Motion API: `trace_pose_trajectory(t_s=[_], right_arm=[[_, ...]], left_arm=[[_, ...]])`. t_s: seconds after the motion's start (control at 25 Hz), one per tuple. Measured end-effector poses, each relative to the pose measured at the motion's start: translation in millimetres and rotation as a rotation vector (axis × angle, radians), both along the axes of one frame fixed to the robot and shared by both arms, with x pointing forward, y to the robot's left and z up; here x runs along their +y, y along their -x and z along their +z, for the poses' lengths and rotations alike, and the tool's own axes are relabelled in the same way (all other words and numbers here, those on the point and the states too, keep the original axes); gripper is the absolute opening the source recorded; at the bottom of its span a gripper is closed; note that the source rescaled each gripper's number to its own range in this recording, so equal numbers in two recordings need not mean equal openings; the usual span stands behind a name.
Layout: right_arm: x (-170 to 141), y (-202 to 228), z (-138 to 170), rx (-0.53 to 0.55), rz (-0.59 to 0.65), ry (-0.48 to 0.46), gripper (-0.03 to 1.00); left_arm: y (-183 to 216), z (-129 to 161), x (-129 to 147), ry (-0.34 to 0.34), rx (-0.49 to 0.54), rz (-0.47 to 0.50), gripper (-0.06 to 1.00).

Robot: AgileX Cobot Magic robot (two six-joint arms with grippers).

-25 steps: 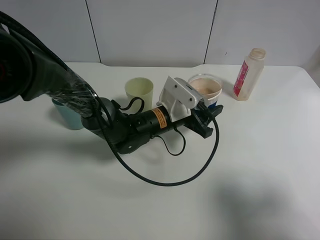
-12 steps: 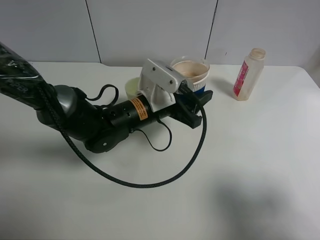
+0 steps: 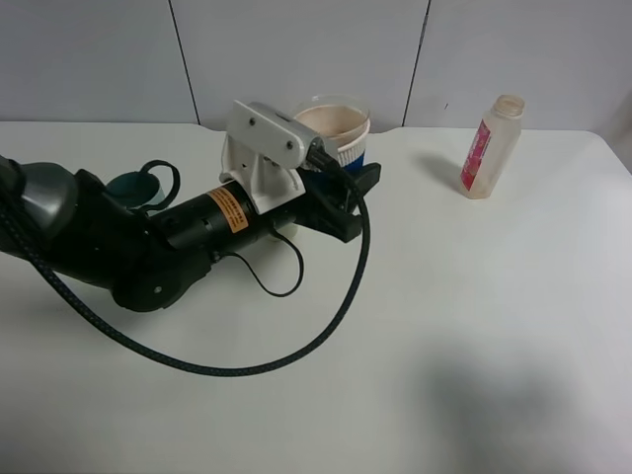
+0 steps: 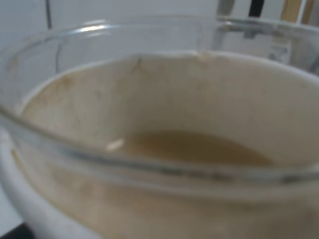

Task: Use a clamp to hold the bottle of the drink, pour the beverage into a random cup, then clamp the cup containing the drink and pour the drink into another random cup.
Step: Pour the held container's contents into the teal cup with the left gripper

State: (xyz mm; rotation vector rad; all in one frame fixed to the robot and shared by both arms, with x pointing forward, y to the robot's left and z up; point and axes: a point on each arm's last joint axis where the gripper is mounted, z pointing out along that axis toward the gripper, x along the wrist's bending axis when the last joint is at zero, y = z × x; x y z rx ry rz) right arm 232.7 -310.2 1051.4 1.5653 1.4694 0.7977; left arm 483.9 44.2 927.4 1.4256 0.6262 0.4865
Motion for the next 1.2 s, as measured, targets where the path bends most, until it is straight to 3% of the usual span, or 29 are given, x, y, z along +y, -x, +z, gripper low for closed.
trace_pose_trajectory(t_s=[0.2, 0.36, 0.64, 0.76, 0.96, 1.2], right_arm=[[0.0, 0.0, 0.0, 0.0, 0.0, 0.0, 1.0], [0.0, 0.0, 0.0, 0.0, 0.0, 0.0, 1.0], [0.0, 0.0, 0.0, 0.0, 0.0, 0.0, 1.0], [0.0, 0.0, 0.0, 0.0, 0.0, 0.0, 1.0], [0.0, 0.0, 0.0, 0.0, 0.0, 0.0, 1.0], [0.0, 0.0, 0.0, 0.0, 0.0, 0.0, 1.0]], left_arm=[[-0.2, 9.1, 18.8, -0.009, -0.015, 0.043, 0.01], [-14.7, 30.7, 57.5, -0.015, -0.024, 0.155, 0.01], [-30.4, 48.4, 90.9, -0.049, -0.067, 0.211, 0.01], [-46.3, 53.6, 129.1, -0.116, -0.1, 0.268, 0.01], [-58.8, 50.9, 167.9, -0.155, -0.086, 0.336, 0.01], [-63.9, 48.9, 198.3, -0.213, -0.098, 0.365, 0.01]])
